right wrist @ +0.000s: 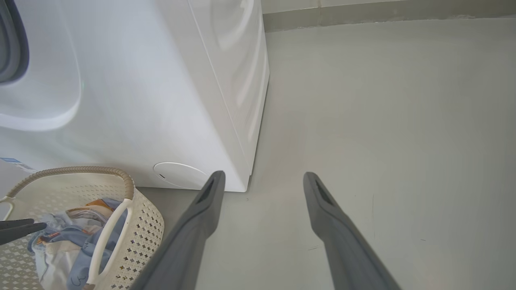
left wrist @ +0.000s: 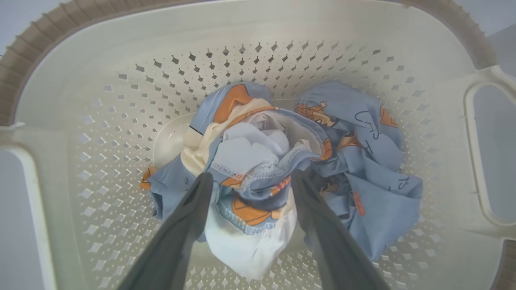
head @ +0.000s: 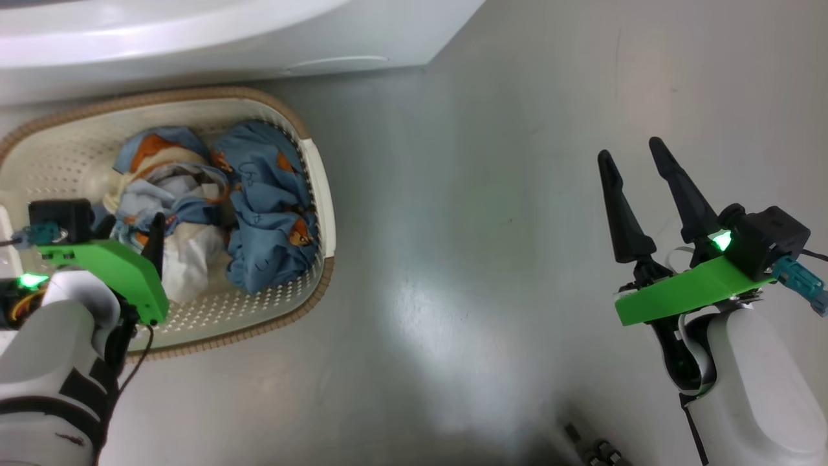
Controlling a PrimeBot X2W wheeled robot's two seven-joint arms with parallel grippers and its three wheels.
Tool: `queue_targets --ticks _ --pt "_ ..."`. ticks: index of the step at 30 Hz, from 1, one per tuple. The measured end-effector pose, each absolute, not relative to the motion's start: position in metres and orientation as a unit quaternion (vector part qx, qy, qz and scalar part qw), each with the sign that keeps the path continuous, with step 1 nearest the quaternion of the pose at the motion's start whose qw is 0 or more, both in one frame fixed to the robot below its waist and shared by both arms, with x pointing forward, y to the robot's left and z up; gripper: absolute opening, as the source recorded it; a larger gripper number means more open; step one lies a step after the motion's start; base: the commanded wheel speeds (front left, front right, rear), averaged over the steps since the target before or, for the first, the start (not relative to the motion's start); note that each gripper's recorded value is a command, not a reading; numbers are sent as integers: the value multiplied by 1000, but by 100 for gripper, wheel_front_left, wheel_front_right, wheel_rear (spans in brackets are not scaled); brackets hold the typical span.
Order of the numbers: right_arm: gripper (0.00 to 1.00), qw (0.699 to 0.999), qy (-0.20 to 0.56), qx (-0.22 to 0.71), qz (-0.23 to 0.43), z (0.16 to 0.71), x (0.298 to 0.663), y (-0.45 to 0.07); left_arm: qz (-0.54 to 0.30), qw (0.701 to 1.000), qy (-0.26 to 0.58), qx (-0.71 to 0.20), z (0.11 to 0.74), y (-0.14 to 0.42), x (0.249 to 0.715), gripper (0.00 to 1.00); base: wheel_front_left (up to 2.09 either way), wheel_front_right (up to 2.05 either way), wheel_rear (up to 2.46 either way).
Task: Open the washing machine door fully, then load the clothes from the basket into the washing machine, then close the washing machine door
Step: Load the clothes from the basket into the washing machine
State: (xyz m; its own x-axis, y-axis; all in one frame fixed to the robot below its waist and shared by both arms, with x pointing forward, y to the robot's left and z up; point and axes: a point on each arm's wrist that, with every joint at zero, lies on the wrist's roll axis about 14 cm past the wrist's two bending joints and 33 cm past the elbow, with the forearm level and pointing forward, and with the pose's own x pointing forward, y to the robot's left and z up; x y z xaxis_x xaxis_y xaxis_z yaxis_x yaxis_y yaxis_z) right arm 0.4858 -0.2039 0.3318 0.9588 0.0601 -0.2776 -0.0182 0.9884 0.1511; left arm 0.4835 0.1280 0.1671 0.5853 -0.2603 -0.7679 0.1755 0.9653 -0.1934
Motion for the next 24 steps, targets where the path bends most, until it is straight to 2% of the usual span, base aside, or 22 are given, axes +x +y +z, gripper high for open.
queue_targets --ticks 15,24 --pt "100 985 153 76 25 312 490 -199 -158 859 485 -36 136 112 473 100 0 0 0" --pt "100 986 149 76 26 311 495 -198 -175 852 492 -31 128 107 473 100 0 0 0"
